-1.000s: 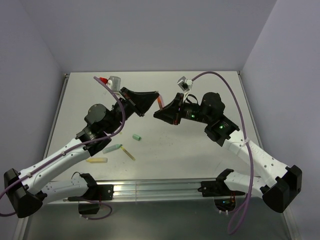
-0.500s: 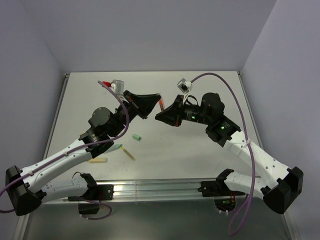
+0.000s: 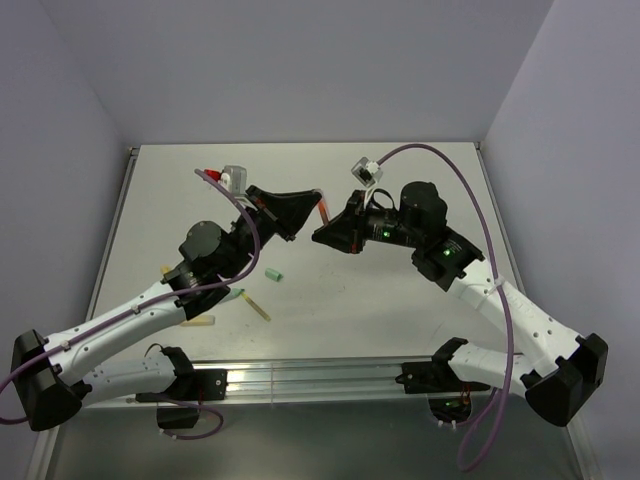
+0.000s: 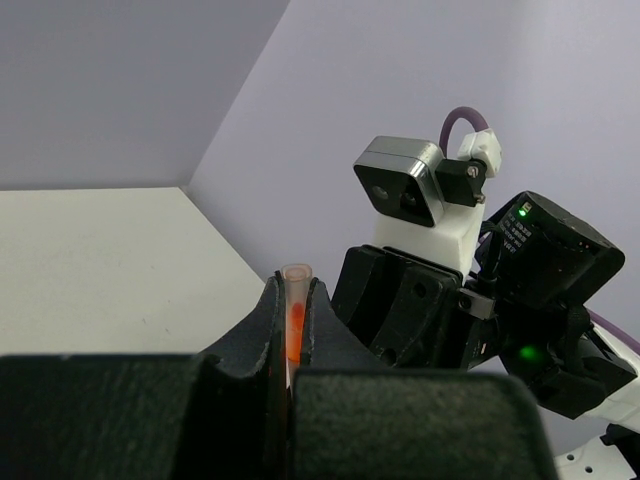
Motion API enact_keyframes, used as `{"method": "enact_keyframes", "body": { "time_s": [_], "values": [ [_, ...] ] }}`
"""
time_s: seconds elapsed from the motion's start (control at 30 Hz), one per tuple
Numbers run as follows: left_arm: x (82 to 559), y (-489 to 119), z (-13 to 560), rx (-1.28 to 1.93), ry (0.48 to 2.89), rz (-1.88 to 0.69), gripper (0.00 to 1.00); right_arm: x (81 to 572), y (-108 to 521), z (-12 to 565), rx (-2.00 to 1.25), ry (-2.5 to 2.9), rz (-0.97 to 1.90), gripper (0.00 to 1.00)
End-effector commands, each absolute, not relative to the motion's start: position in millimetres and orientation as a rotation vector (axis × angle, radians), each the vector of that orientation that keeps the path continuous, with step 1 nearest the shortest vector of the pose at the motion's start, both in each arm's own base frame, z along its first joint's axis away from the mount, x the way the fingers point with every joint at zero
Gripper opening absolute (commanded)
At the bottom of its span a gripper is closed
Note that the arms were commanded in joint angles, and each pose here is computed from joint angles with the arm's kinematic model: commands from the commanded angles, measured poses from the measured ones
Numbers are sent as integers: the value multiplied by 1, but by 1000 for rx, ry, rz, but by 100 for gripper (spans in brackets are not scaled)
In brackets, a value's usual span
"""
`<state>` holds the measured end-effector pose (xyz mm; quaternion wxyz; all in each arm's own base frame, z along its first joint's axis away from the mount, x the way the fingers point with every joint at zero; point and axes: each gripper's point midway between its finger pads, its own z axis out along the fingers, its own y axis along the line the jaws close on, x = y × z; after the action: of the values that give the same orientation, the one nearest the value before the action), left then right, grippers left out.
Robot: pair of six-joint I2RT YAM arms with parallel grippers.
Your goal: Insert the pens into the pen caps
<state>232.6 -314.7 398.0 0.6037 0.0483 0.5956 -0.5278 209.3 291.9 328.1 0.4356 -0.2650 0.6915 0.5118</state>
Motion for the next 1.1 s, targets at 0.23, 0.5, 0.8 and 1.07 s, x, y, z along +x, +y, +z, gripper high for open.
{"method": "enact_keyframes", "body": {
  "time_s": [0.23,0.5,0.8,1.07],
  "values": [
    [154,-363,264,489,1820,-1332,0,249,273,471,-476,1272,1136,0],
    [147,-367,251,493,1854,-1334,0,253,273,480,-474,1255,1128,0],
    [139,-371,237,498,1889,-1340,0,255,270,489,-475,1238,1114,0],
    [132,-374,227,499,1915,-1349,0,258,268,494,-471,1228,1116,0]
  ]
}}
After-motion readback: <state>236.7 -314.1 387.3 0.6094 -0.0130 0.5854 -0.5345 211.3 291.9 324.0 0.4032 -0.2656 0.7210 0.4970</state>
